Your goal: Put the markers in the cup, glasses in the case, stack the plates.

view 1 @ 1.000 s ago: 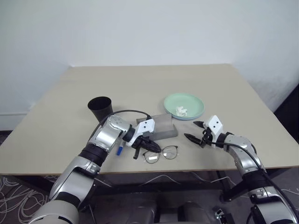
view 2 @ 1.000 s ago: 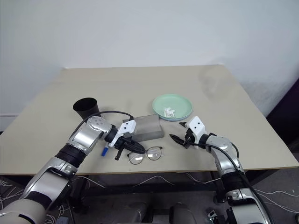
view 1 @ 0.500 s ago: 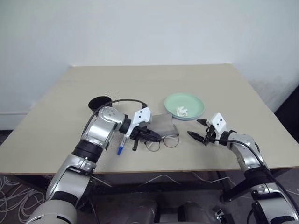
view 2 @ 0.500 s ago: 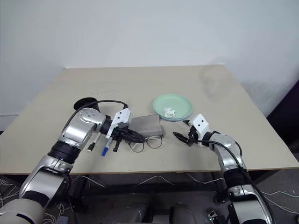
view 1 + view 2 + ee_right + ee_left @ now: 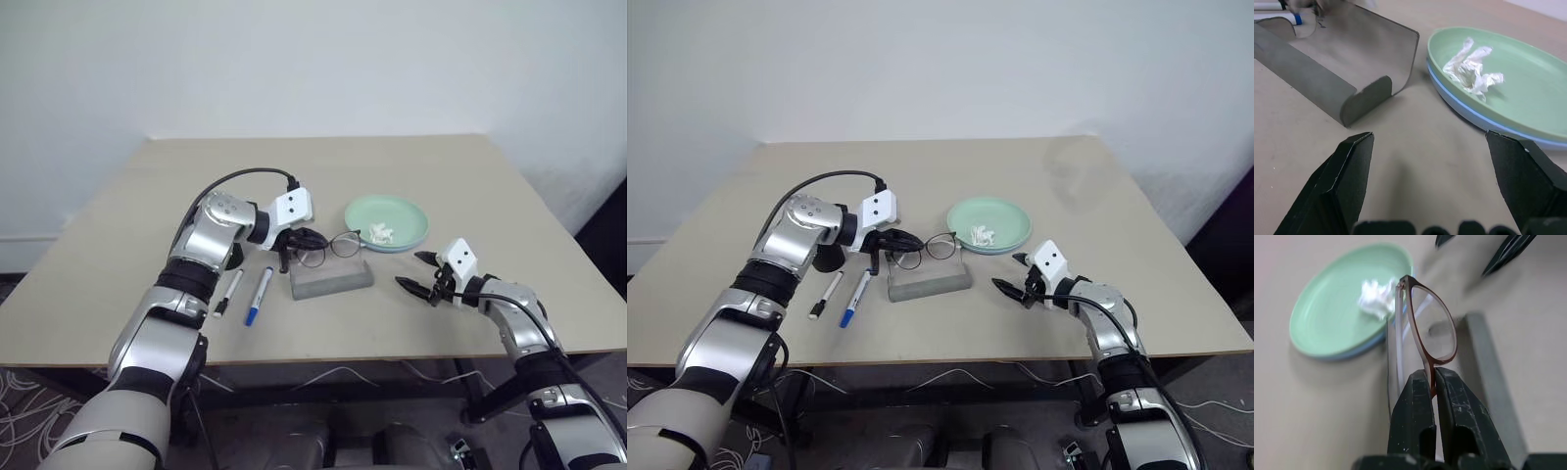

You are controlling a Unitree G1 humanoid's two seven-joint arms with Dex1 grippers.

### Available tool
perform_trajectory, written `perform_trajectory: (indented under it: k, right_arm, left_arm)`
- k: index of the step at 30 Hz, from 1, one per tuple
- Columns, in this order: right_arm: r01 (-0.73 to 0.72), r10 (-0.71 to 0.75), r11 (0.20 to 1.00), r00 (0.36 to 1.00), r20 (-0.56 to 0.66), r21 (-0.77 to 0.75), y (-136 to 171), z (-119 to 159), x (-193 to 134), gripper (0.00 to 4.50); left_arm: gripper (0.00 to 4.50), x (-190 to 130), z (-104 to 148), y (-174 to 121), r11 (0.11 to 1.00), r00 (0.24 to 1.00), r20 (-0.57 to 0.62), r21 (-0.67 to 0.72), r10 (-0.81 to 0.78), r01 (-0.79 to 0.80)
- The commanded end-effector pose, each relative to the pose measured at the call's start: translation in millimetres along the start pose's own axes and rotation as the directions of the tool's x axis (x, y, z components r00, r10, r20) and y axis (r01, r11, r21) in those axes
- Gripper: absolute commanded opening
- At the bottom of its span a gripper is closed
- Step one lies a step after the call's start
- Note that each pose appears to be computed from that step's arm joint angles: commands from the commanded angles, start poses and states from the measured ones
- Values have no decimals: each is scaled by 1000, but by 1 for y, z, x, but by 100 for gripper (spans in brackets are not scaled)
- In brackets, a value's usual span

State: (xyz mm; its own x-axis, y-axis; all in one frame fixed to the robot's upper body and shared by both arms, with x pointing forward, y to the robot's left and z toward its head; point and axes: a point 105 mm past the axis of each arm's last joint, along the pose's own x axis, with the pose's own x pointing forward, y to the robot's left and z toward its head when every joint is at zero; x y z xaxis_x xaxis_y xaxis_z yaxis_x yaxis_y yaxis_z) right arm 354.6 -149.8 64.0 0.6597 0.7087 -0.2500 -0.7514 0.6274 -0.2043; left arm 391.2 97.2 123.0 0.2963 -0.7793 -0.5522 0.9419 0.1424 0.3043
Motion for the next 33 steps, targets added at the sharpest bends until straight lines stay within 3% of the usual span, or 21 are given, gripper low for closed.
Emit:
perform_trajectory:
  k: [1, 22, 25, 33]
  right_arm:
    - [9, -7, 999, 999, 49, -31, -2, 15, -3, 398]
    - [15, -14, 1000, 999, 46, -18, 2, 13, -4, 398]
    - [13, -12, 1000, 999, 46, -19, 2, 13, -3, 398]
    - [8, -7, 1000, 999, 52, -21, 4, 14, 0, 398]
  left_arm:
    - [12, 5, 11, 7, 998, 1000, 0, 65, 17, -17]
    - [12, 26, -2, 8, 995, 997, -61, 92, 36, -30]
    - [12, 25, 1, 13, 992, 996, -45, 98, 81, -76]
    - [12, 15, 21, 56, 919, 922, 11, 78, 387, -386]
